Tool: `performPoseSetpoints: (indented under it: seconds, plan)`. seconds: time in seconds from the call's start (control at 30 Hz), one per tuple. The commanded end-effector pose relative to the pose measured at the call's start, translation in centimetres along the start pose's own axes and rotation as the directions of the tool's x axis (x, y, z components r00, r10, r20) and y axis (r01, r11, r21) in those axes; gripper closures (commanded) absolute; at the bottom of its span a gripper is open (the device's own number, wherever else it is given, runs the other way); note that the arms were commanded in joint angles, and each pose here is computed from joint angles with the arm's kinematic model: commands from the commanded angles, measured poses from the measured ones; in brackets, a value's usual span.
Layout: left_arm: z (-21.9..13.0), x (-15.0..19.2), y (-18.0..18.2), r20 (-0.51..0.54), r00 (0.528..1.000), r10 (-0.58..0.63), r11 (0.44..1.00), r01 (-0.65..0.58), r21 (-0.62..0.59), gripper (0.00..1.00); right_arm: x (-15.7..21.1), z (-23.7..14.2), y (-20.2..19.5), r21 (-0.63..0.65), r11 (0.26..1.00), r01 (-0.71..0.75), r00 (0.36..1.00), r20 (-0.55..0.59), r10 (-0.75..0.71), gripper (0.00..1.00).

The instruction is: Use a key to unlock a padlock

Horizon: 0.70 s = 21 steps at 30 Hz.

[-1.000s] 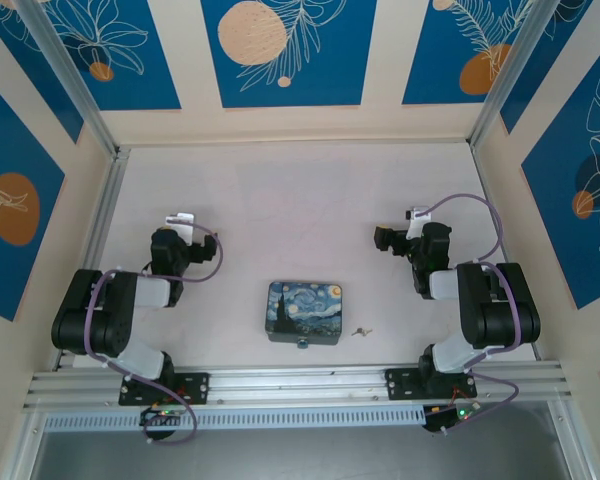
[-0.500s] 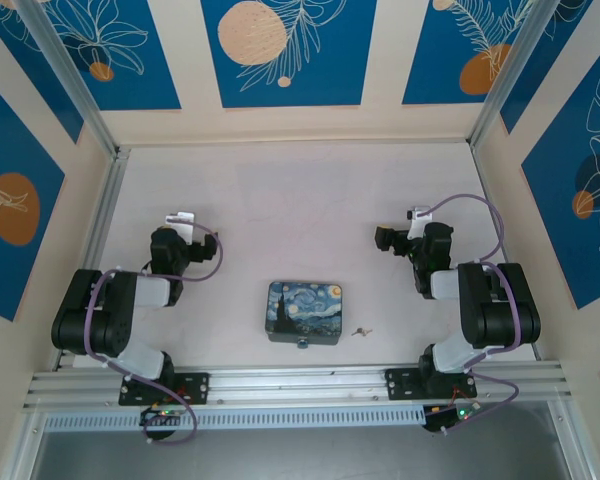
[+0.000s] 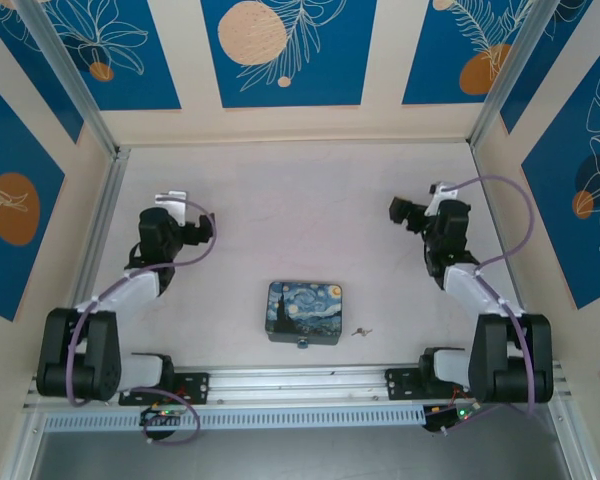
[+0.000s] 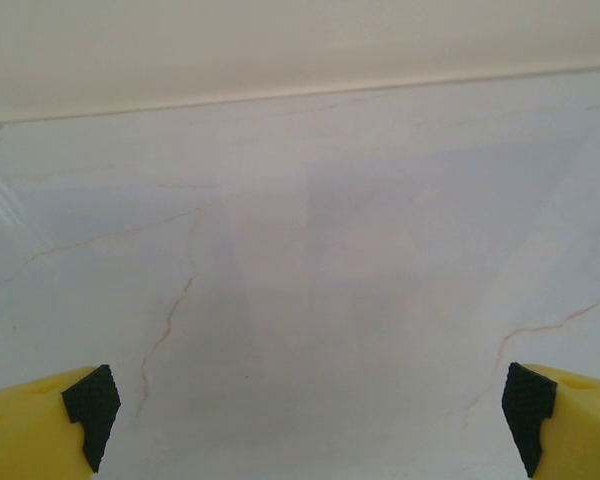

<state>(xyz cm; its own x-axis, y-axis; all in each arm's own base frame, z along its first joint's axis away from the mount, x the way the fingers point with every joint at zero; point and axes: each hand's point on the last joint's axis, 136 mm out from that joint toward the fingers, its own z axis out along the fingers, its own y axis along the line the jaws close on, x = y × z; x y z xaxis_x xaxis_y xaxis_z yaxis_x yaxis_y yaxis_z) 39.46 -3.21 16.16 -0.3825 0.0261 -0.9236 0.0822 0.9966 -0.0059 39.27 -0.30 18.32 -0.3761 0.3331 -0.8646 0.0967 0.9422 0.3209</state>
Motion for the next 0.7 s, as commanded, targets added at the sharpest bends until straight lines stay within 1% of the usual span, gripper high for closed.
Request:
performPoseSetpoints:
  seconds: [0.0, 0.03, 0.1, 0.17, 0.2, 0.23, 0.3, 0.37, 0.47, 0.67]
  plan:
    - [-1.6, 0.1, -1.0, -0.084, 0.989, -0.123, 0.992, 0.126, 0.032, 0.0, 2.5, -2.2, -3.4, 0.235, 0.935, -0.267, 0.934, -0.176, 0.311, 0.01]
    - [-2.2, -0.2, -1.5, -0.089, 0.984, -0.152, 0.987, 0.155, 0.037, 0.0, 2.7, -2.6, -2.9, 0.217, 0.935, -0.28, 0.919, -0.221, 0.327, 0.01]
    - [-3.4, -0.9, -2.5, -0.101, 0.969, -0.224, 0.972, 0.229, 0.049, 0.0, 3.3, -3.4, -0.9, 0.133, 0.949, -0.285, 0.897, -0.312, 0.314, 0.0]
    - [-4.6, -0.7, -3.4, -0.179, 0.932, -0.316, 0.944, 0.328, 0.04, 0.0, 4.6, -4.7, 1.7, 0.037, 0.948, -0.315, 0.863, -0.405, 0.303, 0.05]
    - [-5.0, -0.4, -4.0, -0.222, 0.914, -0.341, 0.933, 0.358, 0.041, 0.0, 5.2, -5.3, 2.9, -0.013, 0.944, -0.33, 0.847, -0.445, 0.29, 0.09]
    - [-5.4, 0.2, -5.1, -0.276, 0.892, -0.358, 0.921, 0.386, 0.055, 0.0, 6.2, -6.1, 3.9, -0.032, 0.938, -0.346, 0.823, -0.49, 0.287, 0.12]
    - [-6.2, 1.1, -7.3, -0.355, 0.865, -0.354, 0.905, 0.412, 0.101, 0.0, 8.4, -7.6, 5.9, -0.066, 0.921, -0.383, 0.769, -0.575, 0.279, 0.15]
    - [-7.3, 2.5, -9.5, -0.419, 0.851, -0.317, 0.905, 0.404, 0.135, 0.0, 11.0, -9.5, 7.8, -0.087, 0.912, -0.402, 0.716, -0.65, 0.254, 0.19]
    - [-9.1, 4.8, -12.1, -0.483, 0.831, -0.275, 0.898, 0.402, 0.18, 0.0, 14.3, -12.2, 9.8, -0.107, 0.918, -0.382, 0.682, -0.703, 0.202, 0.23]
    - [-12.4, 8.9, -14.8, -0.547, 0.793, -0.267, 0.859, 0.453, 0.238, 0.0, 19.3, -16.0, 10.7, -0.07, 0.93, -0.36, 0.618, -0.765, 0.181, 0.29]
